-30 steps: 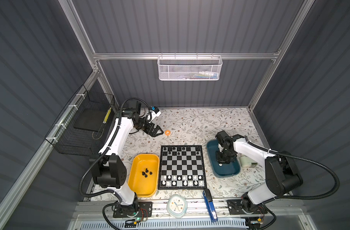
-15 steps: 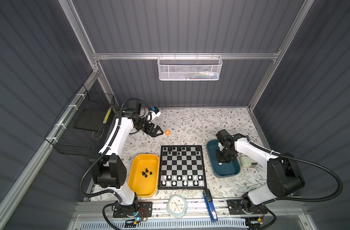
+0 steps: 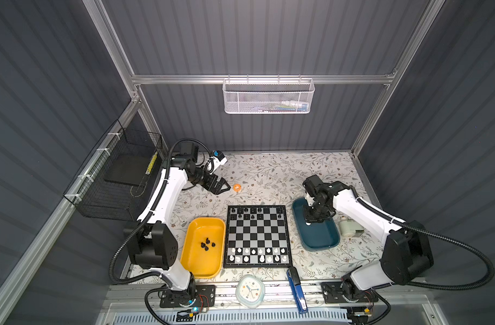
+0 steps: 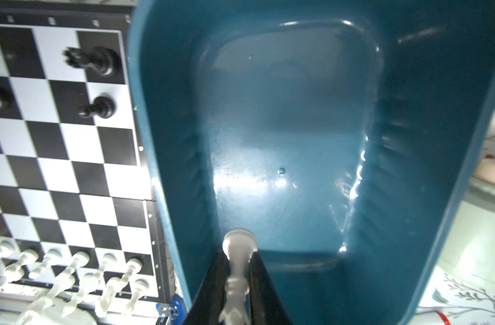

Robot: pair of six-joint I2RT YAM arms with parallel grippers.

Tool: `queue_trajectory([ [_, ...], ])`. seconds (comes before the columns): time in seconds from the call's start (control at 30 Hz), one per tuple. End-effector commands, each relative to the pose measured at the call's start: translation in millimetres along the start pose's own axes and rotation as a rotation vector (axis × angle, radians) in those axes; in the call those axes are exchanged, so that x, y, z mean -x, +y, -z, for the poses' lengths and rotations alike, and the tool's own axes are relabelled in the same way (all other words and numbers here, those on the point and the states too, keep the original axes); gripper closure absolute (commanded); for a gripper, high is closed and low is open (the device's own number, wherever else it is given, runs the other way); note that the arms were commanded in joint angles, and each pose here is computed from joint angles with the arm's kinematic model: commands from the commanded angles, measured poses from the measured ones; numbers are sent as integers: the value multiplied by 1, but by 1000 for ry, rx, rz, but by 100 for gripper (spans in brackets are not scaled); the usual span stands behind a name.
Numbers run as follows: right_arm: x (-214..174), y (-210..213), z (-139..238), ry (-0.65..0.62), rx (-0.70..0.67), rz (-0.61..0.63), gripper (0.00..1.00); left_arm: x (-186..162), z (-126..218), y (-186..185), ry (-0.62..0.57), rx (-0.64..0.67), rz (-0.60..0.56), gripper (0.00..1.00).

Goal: Set up the chess pieces on the board
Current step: 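Lift the white pawn out of the teal tray toward the chessboard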

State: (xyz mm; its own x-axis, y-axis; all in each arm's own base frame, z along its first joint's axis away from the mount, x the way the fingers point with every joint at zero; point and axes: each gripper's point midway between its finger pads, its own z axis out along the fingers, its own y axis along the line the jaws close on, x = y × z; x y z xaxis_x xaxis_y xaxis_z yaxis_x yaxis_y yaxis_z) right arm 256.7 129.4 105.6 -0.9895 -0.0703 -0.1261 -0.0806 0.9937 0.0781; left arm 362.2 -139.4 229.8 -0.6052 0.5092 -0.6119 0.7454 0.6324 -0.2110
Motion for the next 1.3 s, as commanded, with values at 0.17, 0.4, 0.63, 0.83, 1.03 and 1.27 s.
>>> queue_trajectory([
  [0.17,0,19,23,-1,-14,75,82,1,5,-8,-16,-1,-23,1],
  [0.4,3,50,33,-12,12,141,82,-1,6,-13,-19,-23,-28,1],
  [0.63,-2,92,33,1,61,209,82,0,10,-21,-36,-47,-38,1],
  [0.83,-10,123,32,2,93,256,82,2,12,-22,-50,-40,-29,0],
  [1.03,-24,154,28,17,114,310,82,8,14,-25,-71,-62,-22,1],
  [1.27,-45,185,24,31,127,378,82,10,19,-22,-106,-7,-33,0],
])
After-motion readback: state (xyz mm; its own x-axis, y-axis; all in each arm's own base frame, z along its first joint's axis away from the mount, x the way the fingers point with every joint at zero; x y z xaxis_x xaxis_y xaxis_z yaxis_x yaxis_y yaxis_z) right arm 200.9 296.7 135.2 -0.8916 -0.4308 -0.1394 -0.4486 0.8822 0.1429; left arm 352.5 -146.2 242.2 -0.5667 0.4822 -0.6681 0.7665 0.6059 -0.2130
